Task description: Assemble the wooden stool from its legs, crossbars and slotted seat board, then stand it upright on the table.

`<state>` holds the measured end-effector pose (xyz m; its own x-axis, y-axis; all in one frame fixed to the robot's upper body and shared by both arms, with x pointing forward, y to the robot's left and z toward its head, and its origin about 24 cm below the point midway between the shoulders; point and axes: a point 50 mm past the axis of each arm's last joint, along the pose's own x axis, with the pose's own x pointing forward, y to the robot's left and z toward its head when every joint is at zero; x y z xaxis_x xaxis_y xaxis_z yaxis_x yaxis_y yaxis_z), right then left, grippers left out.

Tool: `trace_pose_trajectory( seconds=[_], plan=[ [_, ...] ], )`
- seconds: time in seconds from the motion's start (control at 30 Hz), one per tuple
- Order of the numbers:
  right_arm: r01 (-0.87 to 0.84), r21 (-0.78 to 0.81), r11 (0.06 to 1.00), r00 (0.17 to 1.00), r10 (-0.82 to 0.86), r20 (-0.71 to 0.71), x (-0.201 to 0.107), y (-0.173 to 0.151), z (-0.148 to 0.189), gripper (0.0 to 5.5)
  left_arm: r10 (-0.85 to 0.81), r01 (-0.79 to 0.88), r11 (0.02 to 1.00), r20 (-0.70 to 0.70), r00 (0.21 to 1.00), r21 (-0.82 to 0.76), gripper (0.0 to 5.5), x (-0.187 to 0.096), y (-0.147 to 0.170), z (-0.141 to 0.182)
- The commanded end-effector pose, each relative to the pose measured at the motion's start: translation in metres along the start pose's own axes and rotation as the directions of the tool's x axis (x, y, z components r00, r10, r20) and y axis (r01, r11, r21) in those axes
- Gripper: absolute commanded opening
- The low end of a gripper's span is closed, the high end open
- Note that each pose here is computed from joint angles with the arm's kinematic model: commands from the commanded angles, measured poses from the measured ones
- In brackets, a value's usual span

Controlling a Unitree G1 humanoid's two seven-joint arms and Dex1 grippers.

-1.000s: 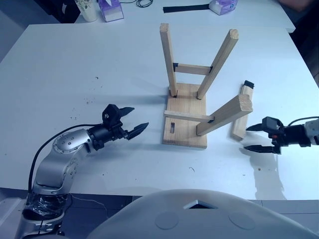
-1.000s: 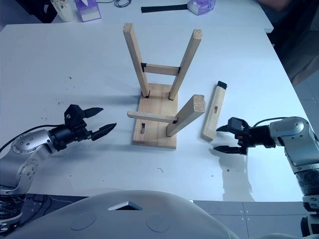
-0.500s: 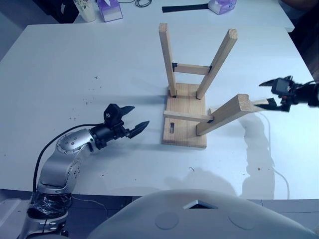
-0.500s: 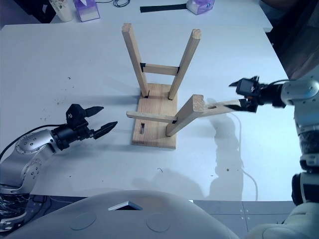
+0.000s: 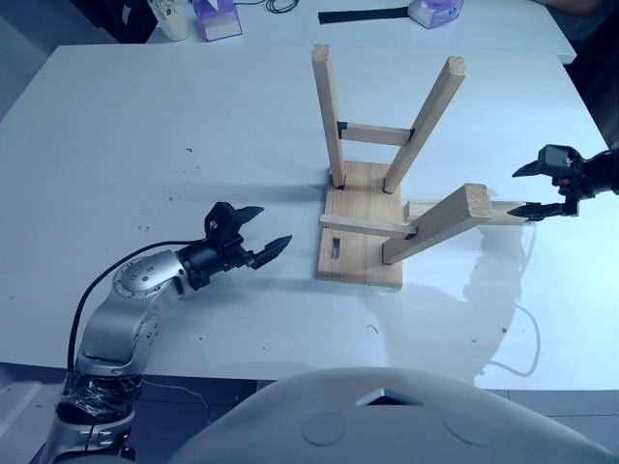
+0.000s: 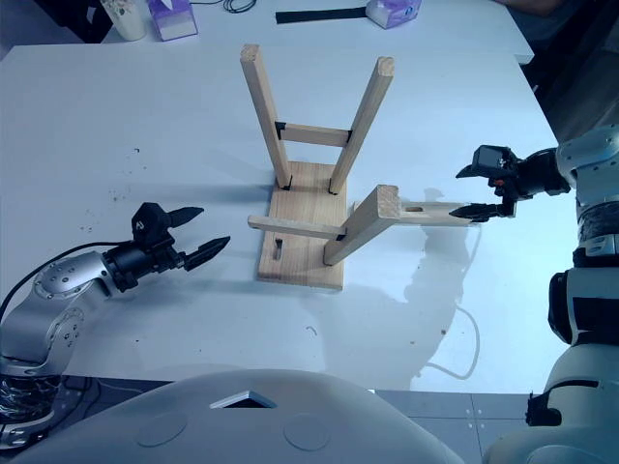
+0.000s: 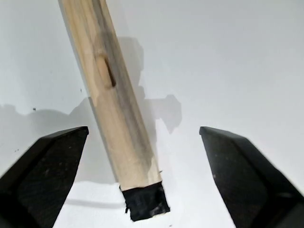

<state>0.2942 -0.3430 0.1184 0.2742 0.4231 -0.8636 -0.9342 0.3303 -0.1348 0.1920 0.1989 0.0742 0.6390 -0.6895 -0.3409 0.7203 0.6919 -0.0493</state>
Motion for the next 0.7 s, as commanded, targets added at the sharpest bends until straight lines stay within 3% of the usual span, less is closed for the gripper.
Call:
trace_pose_trajectory(
  seconds=[0.03, 0.57, 0.7],
  plan=[
    [0.007, -0.013, 1.000, 1.000, -0.007, -0.003, 0.008, 0.000, -0.001, 4.32, -0.021, 0.021, 1.000, -0.012, 1.000, 0.021, 4.34, 0.001, 0.002, 0.004],
    [-0.069, -0.074, 0.995, 0.995, 0.063, -0.078, 0.046, 0.026, -0.023, 4.32, -0.060, 0.061, 0.998, -0.019, 0.998, 0.035, 4.34, 0.005, 0.005, 0.010],
    [-0.087, -0.057, 0.995, 0.995, 0.084, -0.055, 0.048, 0.029, -0.023, 3.72, -0.058, 0.058, 0.998, -0.009, 0.998, 0.033, 4.34, 0.005, 0.007, 0.013]
  ],
)
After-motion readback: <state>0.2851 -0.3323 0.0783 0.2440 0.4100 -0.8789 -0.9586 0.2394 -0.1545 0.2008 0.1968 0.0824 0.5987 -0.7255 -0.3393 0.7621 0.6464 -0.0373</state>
